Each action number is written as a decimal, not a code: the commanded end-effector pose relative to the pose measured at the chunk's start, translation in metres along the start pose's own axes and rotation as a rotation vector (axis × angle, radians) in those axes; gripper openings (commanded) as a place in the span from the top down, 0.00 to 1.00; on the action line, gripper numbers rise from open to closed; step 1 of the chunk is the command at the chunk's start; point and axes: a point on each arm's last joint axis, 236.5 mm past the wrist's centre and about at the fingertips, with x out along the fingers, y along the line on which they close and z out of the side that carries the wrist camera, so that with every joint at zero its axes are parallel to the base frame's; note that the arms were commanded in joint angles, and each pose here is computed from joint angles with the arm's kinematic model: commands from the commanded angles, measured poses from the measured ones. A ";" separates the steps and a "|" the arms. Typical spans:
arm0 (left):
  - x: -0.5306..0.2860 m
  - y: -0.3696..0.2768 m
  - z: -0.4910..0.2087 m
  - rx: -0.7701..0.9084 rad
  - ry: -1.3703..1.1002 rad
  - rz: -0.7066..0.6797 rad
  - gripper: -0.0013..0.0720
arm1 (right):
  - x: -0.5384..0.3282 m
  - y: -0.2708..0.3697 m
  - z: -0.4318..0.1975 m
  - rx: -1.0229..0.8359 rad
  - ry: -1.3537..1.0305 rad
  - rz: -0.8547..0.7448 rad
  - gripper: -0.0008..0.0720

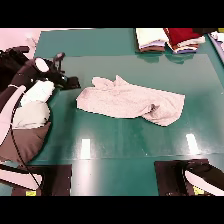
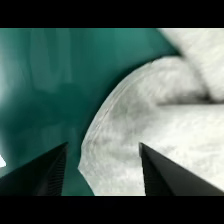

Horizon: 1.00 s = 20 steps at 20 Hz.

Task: Fold the shirts.

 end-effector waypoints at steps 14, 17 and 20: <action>0.005 -0.034 0.017 0.084 -0.079 -0.102 0.95 | 0.016 -0.035 -0.057 0.109 0.245 -0.025 0.97; -0.042 -0.042 0.051 0.146 -0.204 -0.076 0.95 | 0.003 -0.095 -0.118 0.253 0.424 -0.142 0.97; -0.065 -0.050 0.063 0.189 -0.262 -0.073 0.95 | 0.005 -0.163 -0.210 0.487 0.567 -0.265 0.97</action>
